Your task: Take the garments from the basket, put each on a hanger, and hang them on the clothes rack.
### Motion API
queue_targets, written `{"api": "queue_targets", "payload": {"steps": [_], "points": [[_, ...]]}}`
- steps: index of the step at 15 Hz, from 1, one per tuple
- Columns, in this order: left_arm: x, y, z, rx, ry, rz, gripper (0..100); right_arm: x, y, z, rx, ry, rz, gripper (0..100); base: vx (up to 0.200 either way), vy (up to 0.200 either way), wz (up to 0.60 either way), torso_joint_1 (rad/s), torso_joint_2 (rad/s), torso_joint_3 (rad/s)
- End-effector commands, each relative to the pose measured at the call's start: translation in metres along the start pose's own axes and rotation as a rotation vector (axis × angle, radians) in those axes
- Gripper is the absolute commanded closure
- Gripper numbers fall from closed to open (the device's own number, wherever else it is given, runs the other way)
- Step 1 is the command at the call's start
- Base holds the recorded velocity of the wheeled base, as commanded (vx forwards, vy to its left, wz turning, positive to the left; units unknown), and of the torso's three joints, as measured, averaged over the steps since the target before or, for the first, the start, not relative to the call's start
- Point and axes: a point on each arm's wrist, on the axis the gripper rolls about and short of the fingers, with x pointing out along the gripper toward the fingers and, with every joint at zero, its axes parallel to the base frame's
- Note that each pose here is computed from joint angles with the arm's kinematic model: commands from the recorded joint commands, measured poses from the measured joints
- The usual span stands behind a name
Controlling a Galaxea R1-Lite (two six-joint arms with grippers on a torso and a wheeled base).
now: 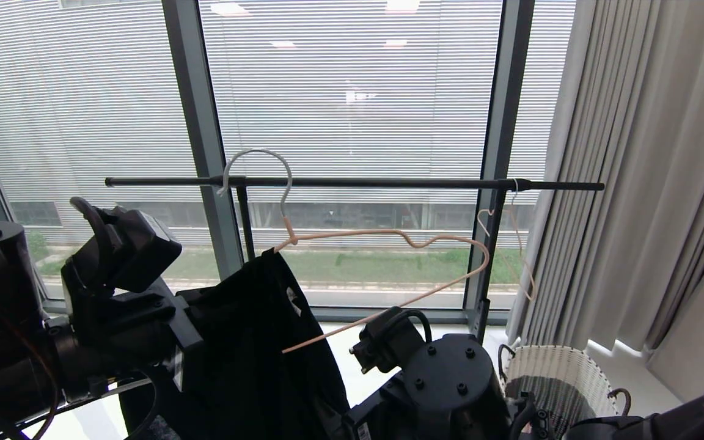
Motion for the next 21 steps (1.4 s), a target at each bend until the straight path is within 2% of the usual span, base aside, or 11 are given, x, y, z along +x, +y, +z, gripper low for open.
{"api": "queue_targets", "payload": {"steps": [1, 4, 7, 9, 11, 12, 14, 17, 21], "points": [[0.000, -0.001, -0.001, 0.000, 0.003, -0.003, 100, -0.001, 0.004, -0.002, -0.006, 0.004, 0.012, 0, 0.000, 0.000, 0.00, 0.000, 0.00, 0.000], [-0.001, -0.004, 0.000, 0.004, 0.001, 0.002, 100, -0.001, 0.009, -0.005, -0.018, 0.007, 0.004, 0, 0.000, 0.000, 0.00, 0.000, 0.00, 0.000], [-0.008, -0.008, 0.006, 0.020, -0.038, -0.007, 100, 0.010, 0.003, -0.019, -0.036, 0.026, -0.118, 0, 0.000, 0.000, 0.00, 0.000, 0.00, 0.000], [-0.008, -0.008, 0.005, 0.016, -0.032, -0.003, 100, 0.012, -0.001, -0.021, -0.053, 0.039, -0.152, 0, 0.000, 0.000, 0.00, 0.000, 0.00, 0.000], [-0.008, -0.006, 0.004, 0.013, -0.015, 0.029, 100, 0.013, -0.013, -0.025, -0.097, 0.060, -0.227, 0, 0.000, 0.000, 0.00, 0.000, 0.00, 0.000], [-0.008, -0.004, -0.001, 0.008, 0.015, 0.084, 100, 0.011, -0.028, -0.028, -0.126, 0.076, -0.301, 0, 0.000, 0.000, 0.00, 0.000, 0.00, 0.000], [-0.010, -0.001, -0.011, -0.005, 0.056, 0.121, 100, -0.002, -0.052, -0.021, -0.110, 0.069, -0.379, 0, 0.000, 0.000, 0.00, 0.000, 0.00, 0.000], [-0.014, -0.002, -0.014, -0.004, 0.057, 0.126, 100, -0.025, -0.091, -0.006, -0.061, 0.037, -0.483, 0, 0.000, 0.000, 0.00, 0.000, 0.00, 0.000], [-0.014, -0.007, -0.020, 0.038, 0.076, 0.097, 100, -0.050, -0.148, 0.013, -0.033, 0.002, -0.663, 0, 0.000, 0.000, 0.00, 0.000, 0.00, 0.000]]}}
